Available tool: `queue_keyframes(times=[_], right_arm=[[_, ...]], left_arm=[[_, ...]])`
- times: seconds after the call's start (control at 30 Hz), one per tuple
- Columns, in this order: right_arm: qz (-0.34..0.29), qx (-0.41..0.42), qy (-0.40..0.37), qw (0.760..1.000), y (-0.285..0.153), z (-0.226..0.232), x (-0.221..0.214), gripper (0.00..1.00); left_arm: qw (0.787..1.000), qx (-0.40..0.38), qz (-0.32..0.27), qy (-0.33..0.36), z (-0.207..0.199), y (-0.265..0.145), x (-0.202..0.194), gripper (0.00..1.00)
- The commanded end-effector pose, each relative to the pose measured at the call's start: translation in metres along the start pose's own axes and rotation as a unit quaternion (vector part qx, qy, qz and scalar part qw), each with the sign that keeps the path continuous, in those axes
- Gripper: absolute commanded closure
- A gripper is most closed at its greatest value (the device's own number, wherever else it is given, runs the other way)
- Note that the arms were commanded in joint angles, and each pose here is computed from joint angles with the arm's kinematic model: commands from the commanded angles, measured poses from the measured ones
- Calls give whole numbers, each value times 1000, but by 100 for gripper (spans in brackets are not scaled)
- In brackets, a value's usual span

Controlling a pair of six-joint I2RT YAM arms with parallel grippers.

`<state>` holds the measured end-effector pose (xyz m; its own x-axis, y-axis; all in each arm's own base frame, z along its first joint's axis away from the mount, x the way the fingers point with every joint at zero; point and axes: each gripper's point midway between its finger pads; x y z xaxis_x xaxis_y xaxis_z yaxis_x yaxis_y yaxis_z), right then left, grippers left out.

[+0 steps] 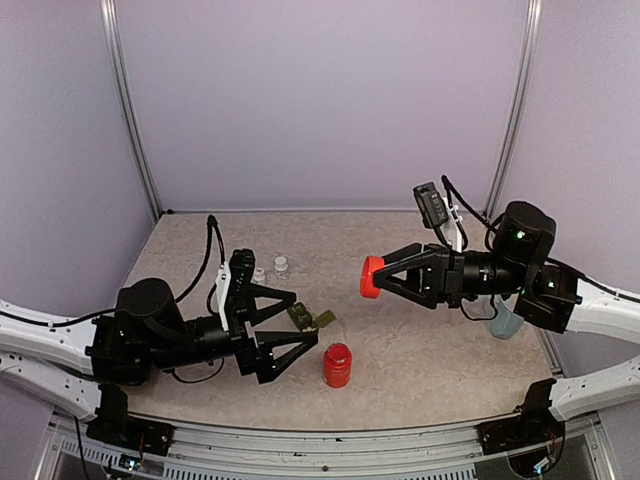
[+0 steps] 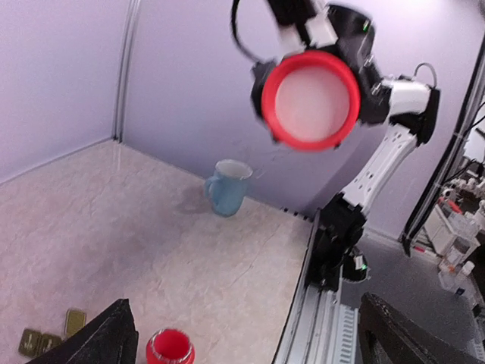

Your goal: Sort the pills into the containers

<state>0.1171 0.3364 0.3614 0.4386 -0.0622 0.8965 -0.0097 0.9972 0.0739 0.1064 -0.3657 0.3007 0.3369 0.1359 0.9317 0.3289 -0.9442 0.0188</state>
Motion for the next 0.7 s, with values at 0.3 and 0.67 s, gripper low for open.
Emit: queue_keyframes(times=[0.3,0.67], right_arm=[[283,-178,-6,942,-16,-88,-100,56],[356,-208,10,911,-7,-112,-134,57]], left_arm=[[977,145,153,28,85,5,-147,1],[965,205,157,48,117,23,-185,1]])
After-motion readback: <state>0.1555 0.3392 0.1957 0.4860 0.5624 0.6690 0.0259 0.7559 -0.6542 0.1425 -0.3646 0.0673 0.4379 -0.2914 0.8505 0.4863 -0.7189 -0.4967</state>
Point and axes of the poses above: each gripper's point midway between its finger pads, its own y axis out along the fingers, its own z axis along the line the jaws close on, x = y × z, and after that the axes turned 7 degrees about -y, right-handed
